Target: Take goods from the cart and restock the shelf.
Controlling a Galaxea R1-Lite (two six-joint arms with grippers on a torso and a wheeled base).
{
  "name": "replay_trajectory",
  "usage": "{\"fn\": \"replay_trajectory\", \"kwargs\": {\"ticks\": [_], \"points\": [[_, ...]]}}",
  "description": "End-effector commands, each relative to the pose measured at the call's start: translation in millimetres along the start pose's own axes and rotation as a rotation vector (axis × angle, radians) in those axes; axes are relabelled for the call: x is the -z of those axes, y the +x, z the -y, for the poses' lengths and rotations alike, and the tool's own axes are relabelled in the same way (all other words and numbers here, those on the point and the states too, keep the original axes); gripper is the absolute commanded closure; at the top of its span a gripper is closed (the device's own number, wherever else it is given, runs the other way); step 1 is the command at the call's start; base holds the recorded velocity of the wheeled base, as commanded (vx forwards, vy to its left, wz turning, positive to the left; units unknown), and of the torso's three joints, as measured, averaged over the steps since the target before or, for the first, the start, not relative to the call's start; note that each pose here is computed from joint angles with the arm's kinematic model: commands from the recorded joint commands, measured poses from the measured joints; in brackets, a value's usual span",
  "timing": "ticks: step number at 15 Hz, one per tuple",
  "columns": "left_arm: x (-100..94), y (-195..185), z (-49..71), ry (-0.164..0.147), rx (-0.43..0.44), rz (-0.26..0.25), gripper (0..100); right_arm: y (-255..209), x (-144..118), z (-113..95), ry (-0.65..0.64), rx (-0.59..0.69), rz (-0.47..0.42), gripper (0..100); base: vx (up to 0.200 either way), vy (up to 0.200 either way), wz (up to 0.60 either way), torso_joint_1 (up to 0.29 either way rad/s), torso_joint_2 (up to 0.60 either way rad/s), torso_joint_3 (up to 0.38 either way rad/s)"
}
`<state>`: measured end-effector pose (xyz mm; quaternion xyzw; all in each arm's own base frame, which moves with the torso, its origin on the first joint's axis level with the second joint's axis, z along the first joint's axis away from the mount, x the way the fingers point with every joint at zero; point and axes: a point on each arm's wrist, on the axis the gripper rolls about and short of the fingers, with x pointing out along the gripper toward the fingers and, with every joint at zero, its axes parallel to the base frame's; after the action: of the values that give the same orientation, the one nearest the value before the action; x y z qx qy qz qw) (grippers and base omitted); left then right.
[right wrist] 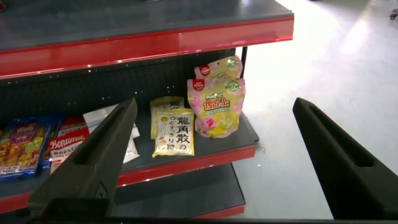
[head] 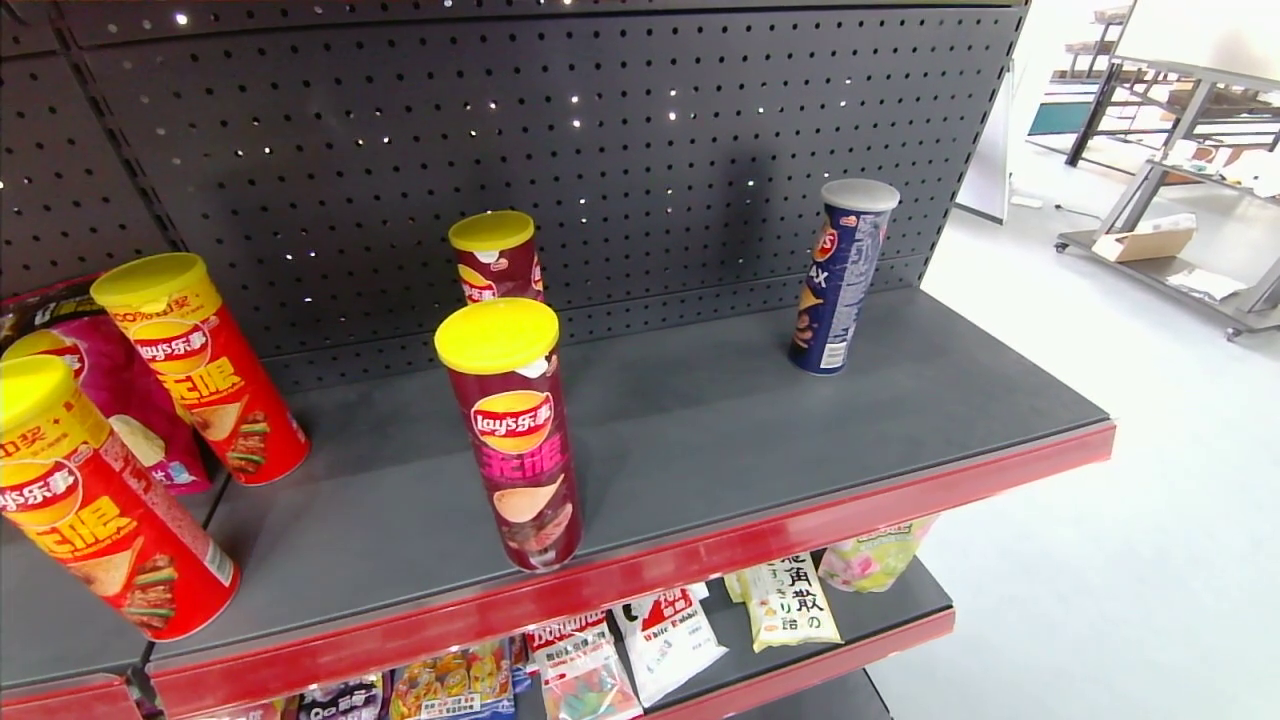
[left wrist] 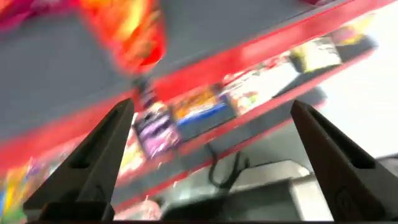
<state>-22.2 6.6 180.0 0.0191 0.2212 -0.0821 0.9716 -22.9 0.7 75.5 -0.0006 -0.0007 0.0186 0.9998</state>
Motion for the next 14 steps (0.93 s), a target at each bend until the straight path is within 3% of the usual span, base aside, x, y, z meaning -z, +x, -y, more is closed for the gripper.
{"fn": "replay_trajectory", "kwargs": {"ticks": [1, 2, 3, 4, 5, 6, 7, 8, 9, 11, 14], "points": [[16.6, -13.8, 3.2, -0.077, -0.116, 0.042, 0, 0.1, 0.0, 0.0, 0.000, -0.001, -0.001, 0, 0.000, 0.000, 0.00, 0.000, 0.00, 0.000], [20.7, -12.4, 6.5, -0.108, -0.184, 0.037, 0, 0.1, 0.0, 0.0, 0.000, -0.001, -0.001, 0, 0.000, 0.000, 0.00, 0.000, 0.00, 0.000], [25.0, -10.8, 7.8, -0.120, -0.208, 0.031, 0, 0.1, 0.0, 0.0, 0.000, 0.000, -0.001, 0, 0.000, 0.000, 0.00, 0.000, 0.00, 0.000], [47.4, -10.1, 11.1, -0.121, -0.227, 0.082, 0, 0.1, 0.0, 0.0, 0.000, 0.000, -0.001, 0, 0.000, 0.000, 0.00, 0.000, 0.00, 0.000], [71.2, -11.2, 13.1, -0.057, -0.165, 0.186, 0, 0.1, 0.0, 0.0, 0.000, -0.001, -0.001, 0, 0.000, 0.000, 0.00, 0.000, 0.00, 0.000], [81.9, -4.5, 13.8, -0.021, -0.151, 0.207, 0, 0.1, 0.0, 0.0, 0.000, 0.000, -0.001, 0, 0.000, 0.000, 0.00, 0.000, 0.00, 0.000], [77.8, -2.9, 13.1, -0.046, -0.162, 0.262, 0, 0.1, 0.0, 0.0, 0.000, -0.001, -0.001, 0, 0.000, 0.000, 0.00, 0.000, 0.00, 0.000], [77.4, -2.7, 13.0, -0.047, -0.162, 0.267, 0, 0.1, 0.0, 0.0, 0.000, 0.000, -0.001, 0, 0.000, 0.000, 0.00, 0.000, 0.00, 0.000], [75.3, 6.2, 11.6, -0.040, -0.158, 0.339, 0, 0.0, -0.5, -0.1, -0.003, -0.004, 0.000, 0, 0.000, 0.000, 0.00, 0.000, 0.00, 0.000], [88.3, 34.3, 7.1, -0.077, -0.203, 0.393, 0, 0.0, -0.5, -0.1, -0.006, -0.004, 0.000, 0, 0.000, 0.000, 0.00, 0.000, 0.00, 0.000], [88.0, 33.8, 7.2, -0.080, -0.200, 0.394, 0, 0.1, 0.1, -0.1, -0.006, -0.004, -0.003, 0, 0.000, 0.000, 0.00, 0.000, 0.00, 0.000]]}}
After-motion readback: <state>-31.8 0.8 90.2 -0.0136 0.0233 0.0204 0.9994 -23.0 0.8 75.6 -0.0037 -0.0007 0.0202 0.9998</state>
